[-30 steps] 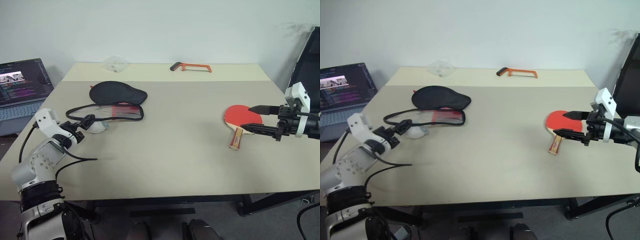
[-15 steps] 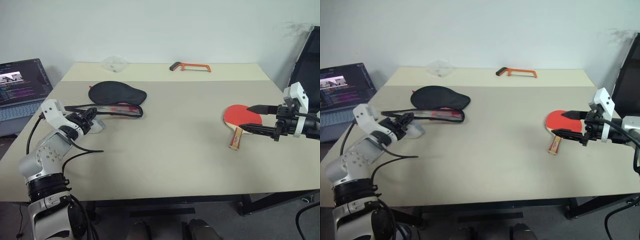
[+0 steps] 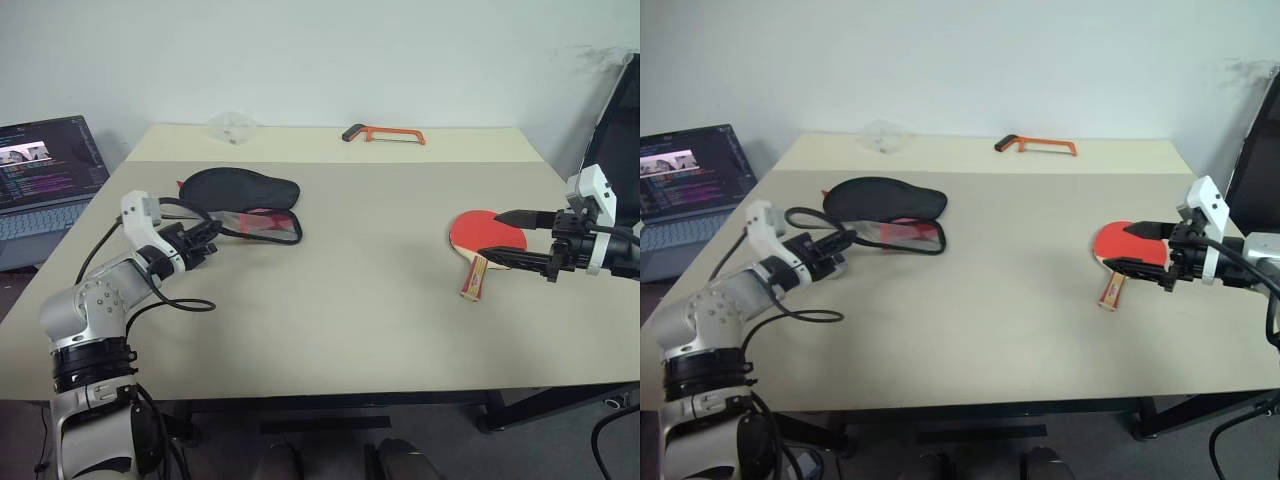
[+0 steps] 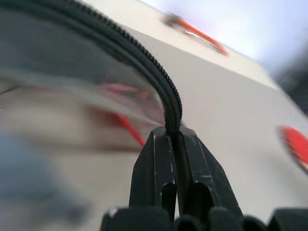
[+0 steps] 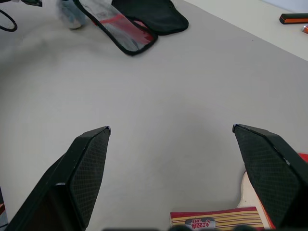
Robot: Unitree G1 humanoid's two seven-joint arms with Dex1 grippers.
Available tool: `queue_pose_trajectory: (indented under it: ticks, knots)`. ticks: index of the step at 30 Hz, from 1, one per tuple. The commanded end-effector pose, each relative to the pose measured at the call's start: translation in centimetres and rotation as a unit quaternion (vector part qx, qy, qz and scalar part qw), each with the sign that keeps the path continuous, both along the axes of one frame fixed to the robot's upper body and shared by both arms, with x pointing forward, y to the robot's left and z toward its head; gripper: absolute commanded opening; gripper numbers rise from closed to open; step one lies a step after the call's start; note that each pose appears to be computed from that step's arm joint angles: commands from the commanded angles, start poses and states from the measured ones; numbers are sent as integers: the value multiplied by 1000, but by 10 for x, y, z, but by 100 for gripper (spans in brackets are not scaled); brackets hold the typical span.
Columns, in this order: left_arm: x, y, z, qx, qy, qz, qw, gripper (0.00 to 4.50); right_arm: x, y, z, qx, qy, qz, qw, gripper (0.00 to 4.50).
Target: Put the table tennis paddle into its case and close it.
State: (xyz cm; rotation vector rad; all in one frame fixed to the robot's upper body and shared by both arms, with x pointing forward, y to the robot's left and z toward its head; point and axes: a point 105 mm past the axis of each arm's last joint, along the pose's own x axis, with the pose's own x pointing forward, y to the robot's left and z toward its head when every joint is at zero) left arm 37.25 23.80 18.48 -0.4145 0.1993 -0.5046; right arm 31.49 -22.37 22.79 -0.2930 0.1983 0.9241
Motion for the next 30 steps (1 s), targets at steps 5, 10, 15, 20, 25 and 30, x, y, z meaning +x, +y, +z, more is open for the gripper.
queue_pose_trajectory:
  ticks: [5,10,15,20,25,30]
  knots:
    - [-11,-56,10,5,-23,-175,984,3,-8,-1,6,-10,-15,-3,1000,450]
    - [-23,-75,-2,31,-11,-260,965,3,-13,-6,8,-15,-15,-14,1000,450]
    - [-2,-48,-11,82,-6,-195,977,3,-16,-9,8,-17,-14,-21,1000,450]
    - [-1,-16,-7,158,-16,-180,971,3,-17,-8,7,-17,-12,-19,1000,450]
    - [0,18,-2,234,-12,-146,961,3,-14,-7,7,-17,-11,-16,1000,450]
    - [13,60,1,304,0,-37,952,3,-12,-3,3,-17,-6,-8,1000,450]
